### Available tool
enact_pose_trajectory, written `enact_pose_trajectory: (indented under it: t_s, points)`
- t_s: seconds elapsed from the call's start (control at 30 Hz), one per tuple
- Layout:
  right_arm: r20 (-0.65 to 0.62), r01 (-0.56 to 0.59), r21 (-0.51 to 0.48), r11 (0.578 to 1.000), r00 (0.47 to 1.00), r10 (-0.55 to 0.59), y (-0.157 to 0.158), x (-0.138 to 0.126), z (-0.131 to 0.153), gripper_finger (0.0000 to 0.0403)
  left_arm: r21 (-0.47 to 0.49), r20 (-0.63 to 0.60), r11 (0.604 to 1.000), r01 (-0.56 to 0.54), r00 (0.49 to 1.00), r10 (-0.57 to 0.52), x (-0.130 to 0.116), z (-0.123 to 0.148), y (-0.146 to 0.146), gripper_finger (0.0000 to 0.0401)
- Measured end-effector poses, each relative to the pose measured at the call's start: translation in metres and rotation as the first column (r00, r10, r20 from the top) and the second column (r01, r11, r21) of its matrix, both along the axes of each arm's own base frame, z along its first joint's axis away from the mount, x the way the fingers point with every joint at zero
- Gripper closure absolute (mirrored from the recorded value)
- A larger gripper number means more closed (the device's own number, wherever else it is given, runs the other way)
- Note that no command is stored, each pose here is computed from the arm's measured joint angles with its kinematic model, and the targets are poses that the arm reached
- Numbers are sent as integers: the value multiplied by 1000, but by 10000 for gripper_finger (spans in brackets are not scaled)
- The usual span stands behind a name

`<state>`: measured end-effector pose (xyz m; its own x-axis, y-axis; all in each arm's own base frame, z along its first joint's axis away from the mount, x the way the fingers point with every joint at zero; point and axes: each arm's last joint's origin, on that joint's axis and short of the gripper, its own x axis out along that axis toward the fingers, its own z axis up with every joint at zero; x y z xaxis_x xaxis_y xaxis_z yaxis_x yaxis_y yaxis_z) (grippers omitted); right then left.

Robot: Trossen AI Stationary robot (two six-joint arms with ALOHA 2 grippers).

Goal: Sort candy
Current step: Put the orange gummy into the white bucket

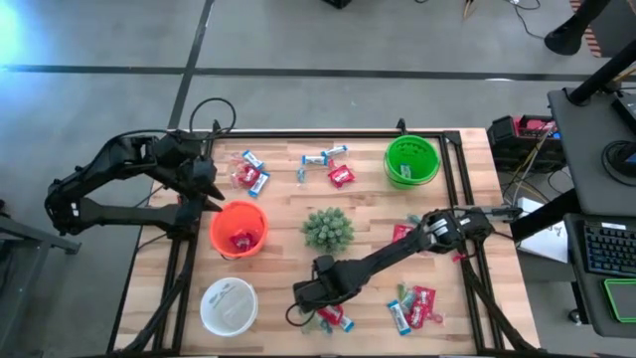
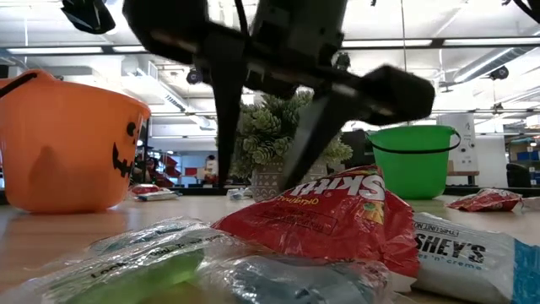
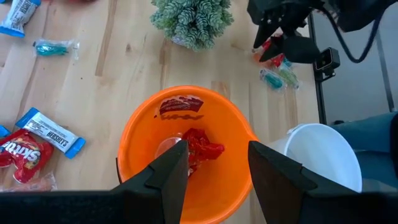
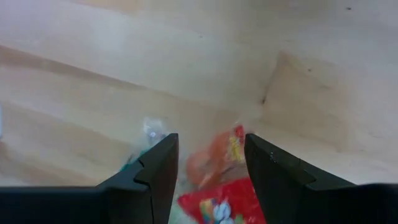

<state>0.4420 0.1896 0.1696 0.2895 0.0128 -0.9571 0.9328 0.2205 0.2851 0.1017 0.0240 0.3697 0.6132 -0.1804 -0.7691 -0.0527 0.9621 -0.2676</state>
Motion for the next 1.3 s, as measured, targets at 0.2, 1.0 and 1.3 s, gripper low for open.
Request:
enact_pose_trajectory:
  t_s: [0.2,1.0,1.3]
  points:
    - [-20,1,21,1000,1000,0,0,-2,-7,227,0,0,1000,0,1000,0,0,0,0,251]
    - [-37,-16,75,997,999,19,1,-7,-30,297,14,5,1000,18,1000,-18,0,0,0,251]
    - [-26,-61,61,996,998,62,1,-6,-24,387,12,4,1000,16,1000,-16,0,0,0,251]
